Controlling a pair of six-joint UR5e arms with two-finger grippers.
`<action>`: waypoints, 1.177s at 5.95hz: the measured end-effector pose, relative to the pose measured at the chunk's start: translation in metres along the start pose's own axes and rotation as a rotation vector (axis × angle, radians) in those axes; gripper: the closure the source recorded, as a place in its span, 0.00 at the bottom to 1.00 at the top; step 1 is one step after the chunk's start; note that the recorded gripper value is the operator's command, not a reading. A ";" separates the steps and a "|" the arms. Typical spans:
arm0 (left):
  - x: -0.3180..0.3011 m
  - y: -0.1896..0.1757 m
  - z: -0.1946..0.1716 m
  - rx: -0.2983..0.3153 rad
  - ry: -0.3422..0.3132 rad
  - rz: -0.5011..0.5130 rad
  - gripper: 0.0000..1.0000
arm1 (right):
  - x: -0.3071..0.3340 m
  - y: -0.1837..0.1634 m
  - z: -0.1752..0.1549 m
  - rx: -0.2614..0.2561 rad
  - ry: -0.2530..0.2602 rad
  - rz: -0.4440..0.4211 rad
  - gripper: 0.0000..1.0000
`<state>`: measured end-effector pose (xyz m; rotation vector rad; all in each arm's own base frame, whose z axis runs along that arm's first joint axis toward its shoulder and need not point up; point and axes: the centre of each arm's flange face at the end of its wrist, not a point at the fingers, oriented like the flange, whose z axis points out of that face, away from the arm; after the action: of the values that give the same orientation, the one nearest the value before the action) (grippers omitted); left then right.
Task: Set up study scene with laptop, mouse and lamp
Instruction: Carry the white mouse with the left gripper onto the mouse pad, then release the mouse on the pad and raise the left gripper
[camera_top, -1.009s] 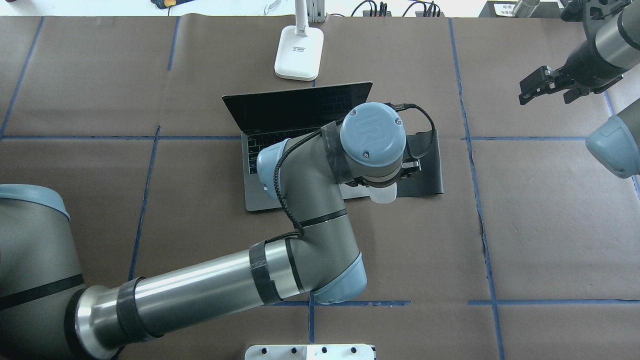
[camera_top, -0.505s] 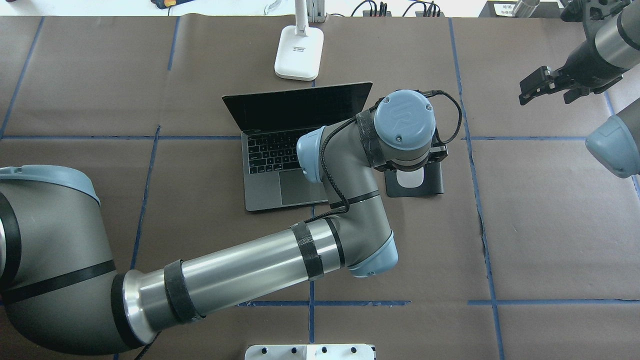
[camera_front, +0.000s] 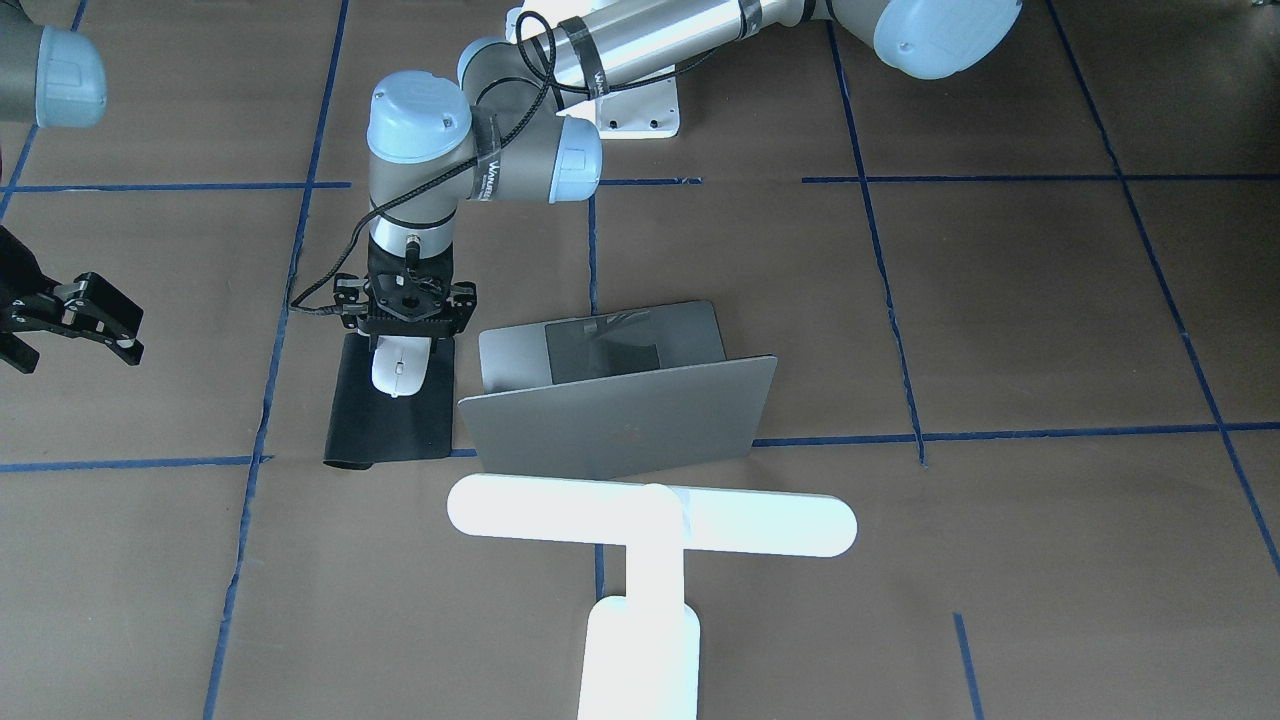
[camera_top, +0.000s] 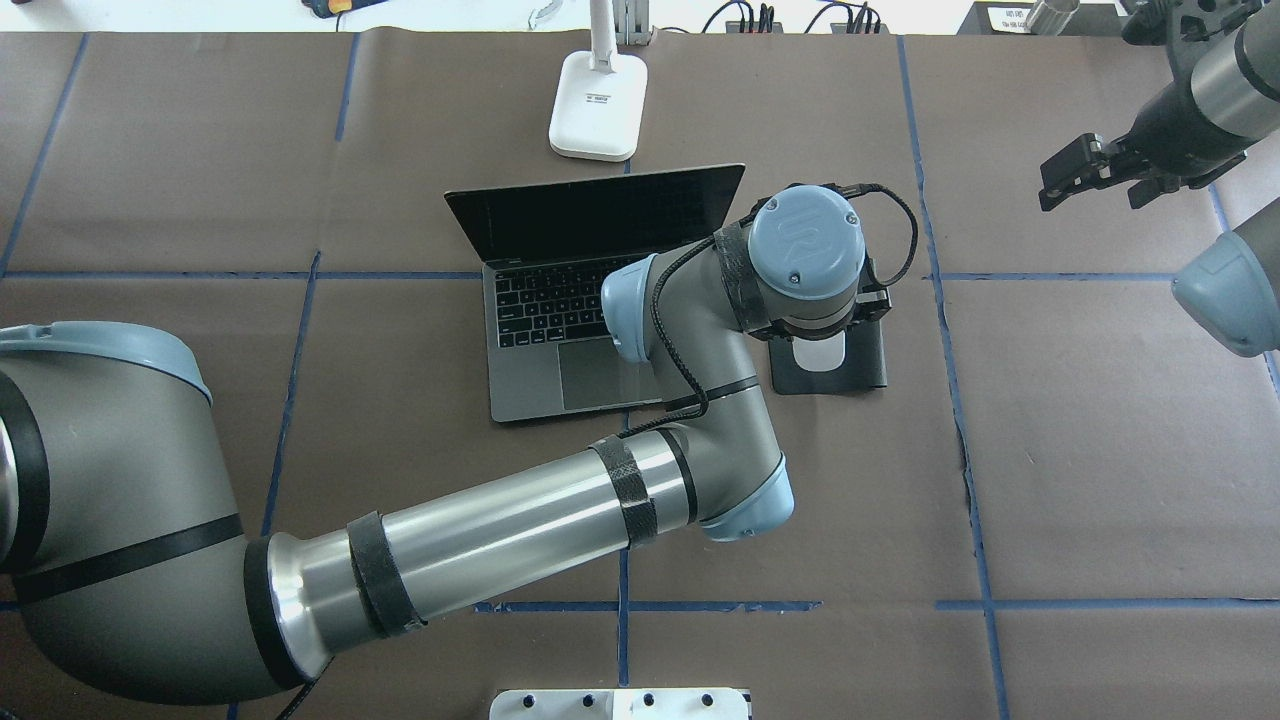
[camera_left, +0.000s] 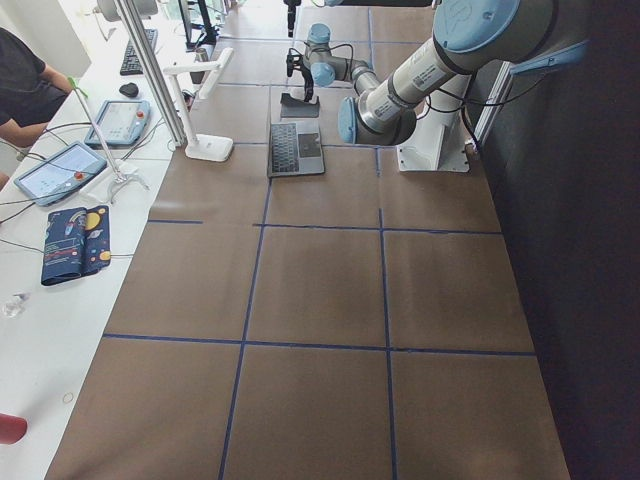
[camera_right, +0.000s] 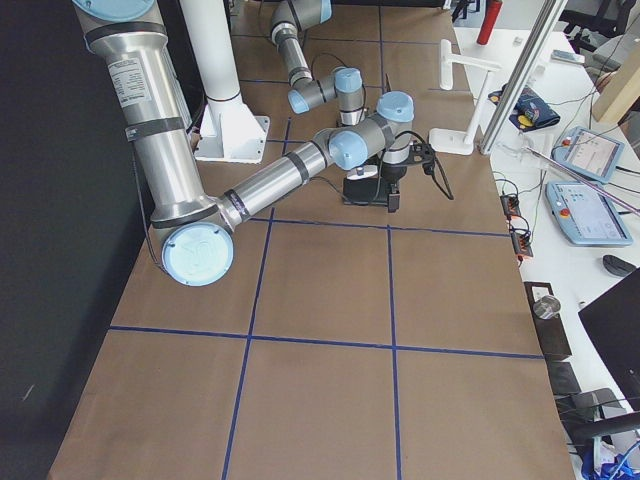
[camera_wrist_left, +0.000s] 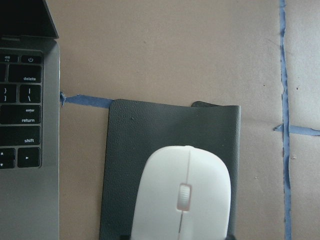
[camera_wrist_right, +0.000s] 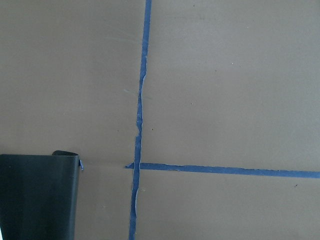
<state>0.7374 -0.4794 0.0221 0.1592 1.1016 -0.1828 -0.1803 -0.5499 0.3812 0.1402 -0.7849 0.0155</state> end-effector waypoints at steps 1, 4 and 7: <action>-0.006 -0.003 0.010 0.006 0.010 0.001 0.97 | 0.000 0.000 -0.001 0.001 0.000 0.002 0.00; -0.005 -0.006 0.024 0.011 0.028 0.002 0.78 | -0.001 0.001 -0.002 0.003 -0.002 0.003 0.00; 0.005 -0.006 0.026 0.011 0.042 0.004 0.42 | -0.001 0.001 -0.002 0.003 -0.002 0.003 0.00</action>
<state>0.7610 -0.4913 0.0289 0.1760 1.1417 -0.1826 -0.1795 -0.5483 0.3789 0.1417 -0.7874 0.0198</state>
